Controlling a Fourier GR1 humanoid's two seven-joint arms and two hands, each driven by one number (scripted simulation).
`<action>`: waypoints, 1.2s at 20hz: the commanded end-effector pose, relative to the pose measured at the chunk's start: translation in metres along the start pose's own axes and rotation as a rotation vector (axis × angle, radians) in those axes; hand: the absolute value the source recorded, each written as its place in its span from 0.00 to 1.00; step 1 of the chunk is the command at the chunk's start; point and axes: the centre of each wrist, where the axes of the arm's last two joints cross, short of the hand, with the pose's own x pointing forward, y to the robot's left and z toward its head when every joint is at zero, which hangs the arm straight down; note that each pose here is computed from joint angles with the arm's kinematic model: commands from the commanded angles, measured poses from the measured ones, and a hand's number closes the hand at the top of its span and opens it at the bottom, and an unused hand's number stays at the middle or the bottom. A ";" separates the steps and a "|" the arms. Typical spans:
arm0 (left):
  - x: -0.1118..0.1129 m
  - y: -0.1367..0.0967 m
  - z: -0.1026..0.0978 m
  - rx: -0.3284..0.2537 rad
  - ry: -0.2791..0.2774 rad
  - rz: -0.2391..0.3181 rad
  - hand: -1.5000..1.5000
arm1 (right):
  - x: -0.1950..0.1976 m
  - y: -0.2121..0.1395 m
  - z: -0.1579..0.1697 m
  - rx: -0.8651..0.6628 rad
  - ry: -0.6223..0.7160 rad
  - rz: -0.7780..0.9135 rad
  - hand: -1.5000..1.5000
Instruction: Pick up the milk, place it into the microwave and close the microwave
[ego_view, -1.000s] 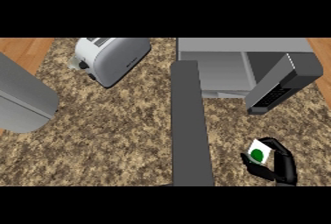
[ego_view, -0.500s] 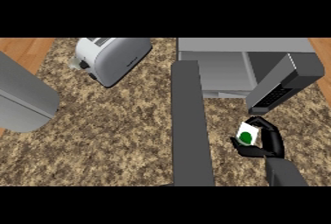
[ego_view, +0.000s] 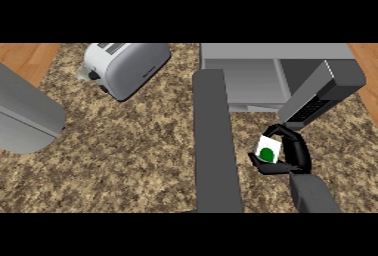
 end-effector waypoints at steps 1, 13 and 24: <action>0.004 -0.010 0.012 0.012 -0.004 -0.012 0.00 | 0.024 0.020 -0.002 -0.012 -0.034 -0.011 1.00; -0.009 0.022 -0.003 0.002 0.019 0.005 0.00 | 0.053 0.050 -0.116 -0.058 -0.010 0.207 1.00; -0.001 0.003 -0.021 -0.015 -0.001 -0.003 0.00 | 0.062 0.064 -0.181 -0.062 0.059 0.448 1.00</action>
